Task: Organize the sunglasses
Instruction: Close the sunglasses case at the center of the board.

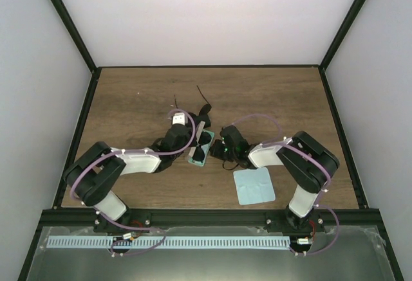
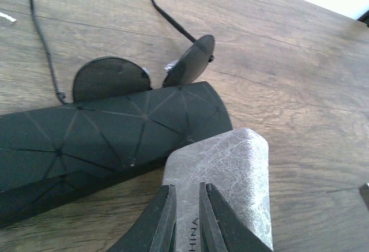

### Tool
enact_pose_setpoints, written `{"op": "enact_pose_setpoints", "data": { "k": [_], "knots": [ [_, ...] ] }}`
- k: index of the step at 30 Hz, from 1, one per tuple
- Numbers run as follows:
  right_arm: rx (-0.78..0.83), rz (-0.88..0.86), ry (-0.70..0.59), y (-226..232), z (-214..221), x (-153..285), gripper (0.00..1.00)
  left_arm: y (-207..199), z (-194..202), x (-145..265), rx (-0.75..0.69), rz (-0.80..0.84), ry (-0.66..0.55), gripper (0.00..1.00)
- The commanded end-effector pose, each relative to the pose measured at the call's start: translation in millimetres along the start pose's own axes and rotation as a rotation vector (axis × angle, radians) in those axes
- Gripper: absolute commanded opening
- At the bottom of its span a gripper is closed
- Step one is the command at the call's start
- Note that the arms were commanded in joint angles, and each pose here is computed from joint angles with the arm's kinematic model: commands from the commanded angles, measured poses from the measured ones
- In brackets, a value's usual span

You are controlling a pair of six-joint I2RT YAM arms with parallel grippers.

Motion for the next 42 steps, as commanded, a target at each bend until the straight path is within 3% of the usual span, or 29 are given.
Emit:
{"op": "enact_pose_setpoints", "data": {
  "k": [1, 24, 30, 33, 36, 37, 38, 40, 42],
  "knots": [
    [0.017, -0.017, 0.033, 4.3, 4.2, -6.8, 0.01, -17.9, 9.1, -4.0, -0.027, 0.027, 0.03, 0.14],
    [0.011, -0.038, 0.001, 13.5, -2.0, 5.3, 0.01, -27.3, 40.3, -13.9, -0.05, 0.046, 0.097, 0.13],
    [-0.005, -0.044, -0.094, 12.8, -11.2, 40.6, 0.02, -21.2, 6.1, 16.0, -0.017, 0.026, -0.004, 0.13],
    [0.03, -0.03, -0.136, 20.9, -17.6, 55.7, 0.08, -16.7, -20.3, 45.9, 0.027, 0.028, -0.093, 0.15],
    [0.095, 0.037, -0.165, 32.5, -24.8, 57.6, 0.23, -0.2, -33.0, 76.8, 0.071, -0.007, -0.151, 0.27],
    [0.113, 0.102, -0.173, 34.5, -30.1, 49.7, 0.43, 16.9, -40.9, 104.4, 0.127, -0.047, -0.194, 0.66],
    [0.117, 0.102, -0.175, 35.7, -31.3, 47.3, 0.51, 22.2, -39.0, 112.2, 0.143, -0.051, -0.199, 0.76],
    [0.128, 0.077, -0.175, 43.5, -34.2, 41.4, 0.65, 31.1, -34.6, 127.4, 0.177, -0.043, -0.217, 0.89],
    [0.141, 0.084, -0.163, 50.2, -38.2, 30.1, 0.71, 39.1, -31.9, 142.2, 0.205, -0.032, -0.24, 0.91]
  ]
}}
Point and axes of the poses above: each gripper's point midway between its finger pads, its own x axis back along the fingers, its own y axis along the line the jaws close on, z = x × y, the point moved 1 cm from there along x, back along the fingers, and after that the axes turned 10 degrees about -x, right-handed, at the moved point
